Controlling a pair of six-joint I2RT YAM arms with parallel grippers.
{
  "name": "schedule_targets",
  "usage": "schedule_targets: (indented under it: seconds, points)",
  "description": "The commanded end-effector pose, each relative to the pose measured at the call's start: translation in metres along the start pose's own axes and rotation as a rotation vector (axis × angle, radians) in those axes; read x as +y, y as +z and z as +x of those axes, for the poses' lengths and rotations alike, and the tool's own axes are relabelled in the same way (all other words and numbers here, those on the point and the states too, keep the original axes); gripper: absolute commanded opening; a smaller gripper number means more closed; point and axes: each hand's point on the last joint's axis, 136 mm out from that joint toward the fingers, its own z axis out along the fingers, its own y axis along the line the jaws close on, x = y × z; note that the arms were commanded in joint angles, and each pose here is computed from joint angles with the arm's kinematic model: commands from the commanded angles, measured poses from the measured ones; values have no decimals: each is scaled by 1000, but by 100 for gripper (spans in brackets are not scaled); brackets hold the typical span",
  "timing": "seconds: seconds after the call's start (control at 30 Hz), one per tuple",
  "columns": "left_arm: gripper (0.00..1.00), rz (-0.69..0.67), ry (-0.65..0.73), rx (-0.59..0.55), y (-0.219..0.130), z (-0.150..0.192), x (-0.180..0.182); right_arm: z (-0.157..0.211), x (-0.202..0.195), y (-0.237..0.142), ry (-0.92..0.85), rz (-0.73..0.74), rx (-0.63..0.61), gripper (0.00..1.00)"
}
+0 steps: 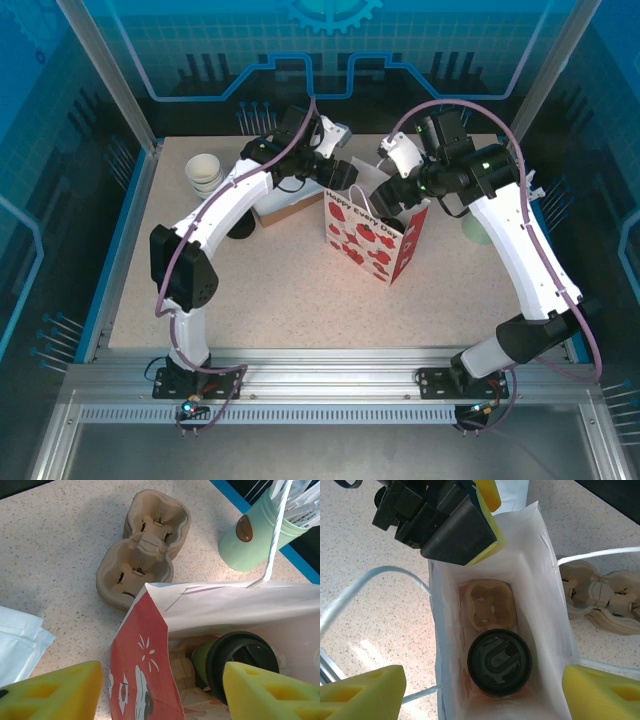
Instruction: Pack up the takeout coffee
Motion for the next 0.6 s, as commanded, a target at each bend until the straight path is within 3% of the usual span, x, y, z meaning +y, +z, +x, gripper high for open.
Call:
schedule_targets:
  seconds: [0.0, 0.23, 0.4, 0.57]
  points:
    - [72, -5, 16, -80, -27, -25, -12, -6, 9, -12, 1, -17, -53, 82]
    - [89, -42, 47, -183, -64, -49, -19, -19, 30, -23, -49, -42, -164, 81]
    - [89, -82, 30, -318, -117, -61, -23, -43, 67, -38, -186, -68, -335, 82]
    - [85, -221, -128, -476, -176, -40, 14, -72, 106, -55, -301, -105, -524, 82]
